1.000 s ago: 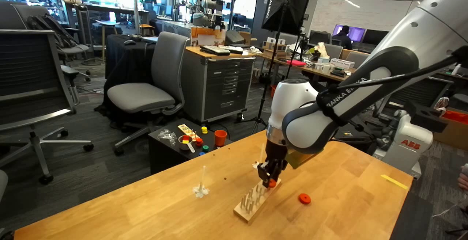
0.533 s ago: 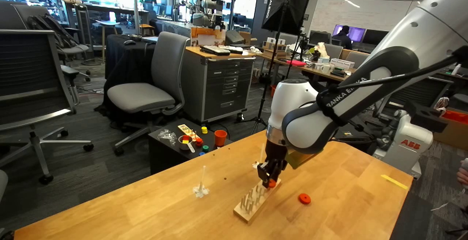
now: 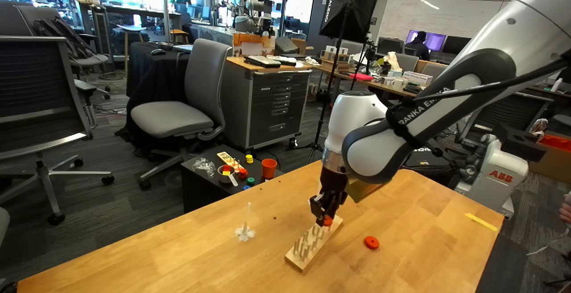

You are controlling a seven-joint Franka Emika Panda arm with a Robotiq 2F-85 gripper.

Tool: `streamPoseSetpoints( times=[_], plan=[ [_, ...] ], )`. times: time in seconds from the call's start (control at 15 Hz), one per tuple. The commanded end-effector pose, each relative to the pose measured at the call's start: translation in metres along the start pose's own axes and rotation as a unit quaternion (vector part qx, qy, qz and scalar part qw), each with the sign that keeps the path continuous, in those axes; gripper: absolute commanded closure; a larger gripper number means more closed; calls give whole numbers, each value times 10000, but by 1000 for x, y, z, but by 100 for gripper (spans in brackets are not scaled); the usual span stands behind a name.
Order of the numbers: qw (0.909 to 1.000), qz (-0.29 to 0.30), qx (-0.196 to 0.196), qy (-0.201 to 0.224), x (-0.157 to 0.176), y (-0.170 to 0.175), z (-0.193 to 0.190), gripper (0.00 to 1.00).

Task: Place an orange disk on the wooden base

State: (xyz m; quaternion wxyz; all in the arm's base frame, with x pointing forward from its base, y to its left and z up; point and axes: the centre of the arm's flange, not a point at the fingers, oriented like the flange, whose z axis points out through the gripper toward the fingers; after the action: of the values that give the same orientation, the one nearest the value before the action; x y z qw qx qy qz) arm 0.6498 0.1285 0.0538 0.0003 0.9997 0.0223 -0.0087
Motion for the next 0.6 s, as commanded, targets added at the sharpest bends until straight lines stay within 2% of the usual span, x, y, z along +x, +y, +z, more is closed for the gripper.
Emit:
streamPoseSetpoints(
  times=[0.0, 0.53],
  plan=[
    [10000, 23, 65, 5, -2, 0, -13, 82],
    [9998, 128, 80, -127, -12, 11, -3, 82]
  ],
)
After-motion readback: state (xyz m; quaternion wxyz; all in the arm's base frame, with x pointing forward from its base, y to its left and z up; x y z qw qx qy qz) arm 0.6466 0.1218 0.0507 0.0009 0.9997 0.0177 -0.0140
